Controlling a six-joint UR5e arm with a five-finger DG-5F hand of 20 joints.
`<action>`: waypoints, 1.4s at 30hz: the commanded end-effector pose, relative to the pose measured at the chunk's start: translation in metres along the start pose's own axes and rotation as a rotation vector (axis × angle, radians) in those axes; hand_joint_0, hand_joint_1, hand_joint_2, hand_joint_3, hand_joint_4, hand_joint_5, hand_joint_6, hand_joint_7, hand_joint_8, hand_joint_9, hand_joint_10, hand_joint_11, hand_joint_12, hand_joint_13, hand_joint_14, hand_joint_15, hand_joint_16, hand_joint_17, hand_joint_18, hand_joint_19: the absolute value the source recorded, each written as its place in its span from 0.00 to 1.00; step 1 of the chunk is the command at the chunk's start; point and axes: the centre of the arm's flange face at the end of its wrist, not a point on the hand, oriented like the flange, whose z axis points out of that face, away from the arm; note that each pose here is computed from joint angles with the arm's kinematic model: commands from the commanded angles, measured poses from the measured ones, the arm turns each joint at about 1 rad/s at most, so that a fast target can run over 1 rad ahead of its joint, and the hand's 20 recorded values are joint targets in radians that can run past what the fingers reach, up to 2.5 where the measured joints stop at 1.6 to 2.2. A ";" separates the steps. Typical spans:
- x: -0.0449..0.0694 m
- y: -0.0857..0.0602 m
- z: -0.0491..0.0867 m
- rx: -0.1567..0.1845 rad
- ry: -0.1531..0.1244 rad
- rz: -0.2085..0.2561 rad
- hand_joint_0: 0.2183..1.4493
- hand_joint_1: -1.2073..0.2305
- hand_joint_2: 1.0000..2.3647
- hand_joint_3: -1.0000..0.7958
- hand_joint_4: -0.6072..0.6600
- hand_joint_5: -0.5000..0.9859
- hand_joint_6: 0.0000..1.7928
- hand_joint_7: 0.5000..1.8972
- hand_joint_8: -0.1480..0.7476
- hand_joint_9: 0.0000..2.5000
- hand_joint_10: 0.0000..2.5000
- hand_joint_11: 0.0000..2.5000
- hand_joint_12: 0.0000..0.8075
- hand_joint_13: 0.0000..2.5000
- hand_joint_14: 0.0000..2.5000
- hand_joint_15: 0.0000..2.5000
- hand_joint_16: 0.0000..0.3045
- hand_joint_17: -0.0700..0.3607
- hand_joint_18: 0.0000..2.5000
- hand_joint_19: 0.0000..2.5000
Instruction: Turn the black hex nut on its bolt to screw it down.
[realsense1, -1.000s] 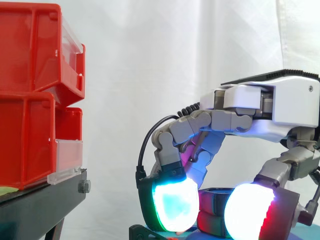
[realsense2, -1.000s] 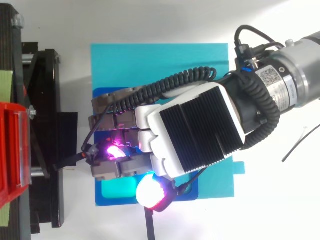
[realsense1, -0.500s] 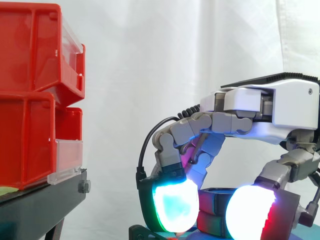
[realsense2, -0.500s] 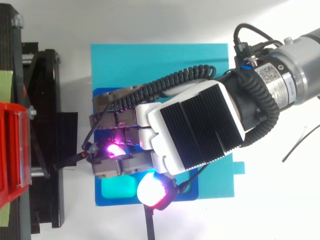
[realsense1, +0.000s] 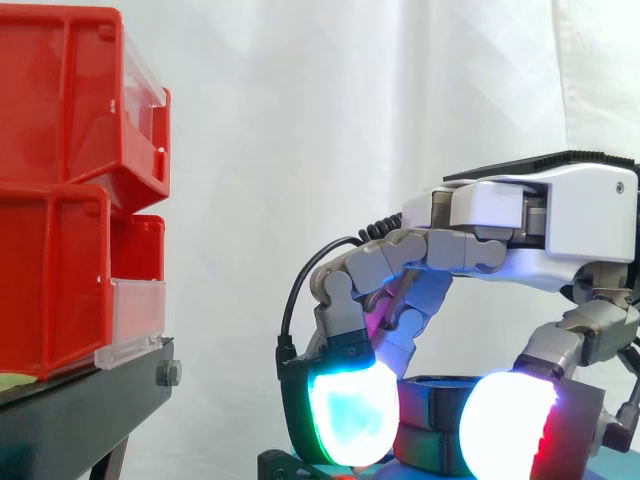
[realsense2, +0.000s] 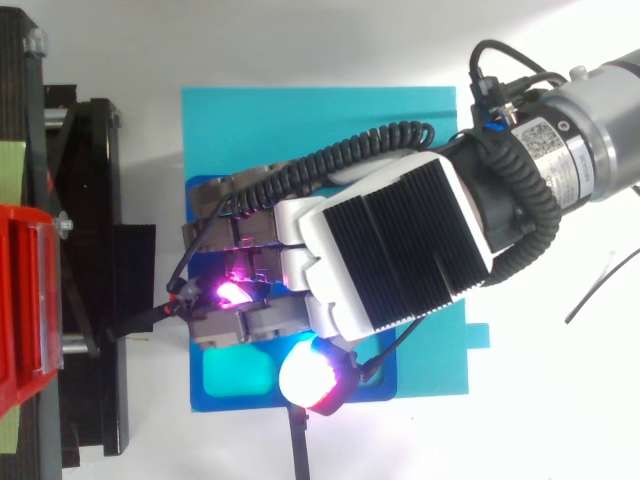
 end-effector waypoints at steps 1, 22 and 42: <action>0.000 -0.001 -0.001 -0.003 0.000 0.000 0.27 0.46 0.00 0.28 0.67 0.31 0.31 0.55 0.49 0.43 0.00 0.14 0.38 0.35 0.00 0.09 0.12 0.35 0.31 0.15; 0.000 -0.002 -0.002 -0.004 0.000 0.001 0.23 0.55 0.00 0.28 0.68 0.30 0.32 0.52 0.51 0.43 0.00 0.14 0.40 0.36 0.00 0.09 0.13 0.37 0.31 0.14; -0.001 0.001 -0.002 -0.030 -0.003 0.008 0.22 0.53 0.00 0.28 0.71 0.27 0.28 0.27 0.51 0.40 0.00 0.11 0.45 0.34 0.00 0.09 0.16 0.42 0.30 0.15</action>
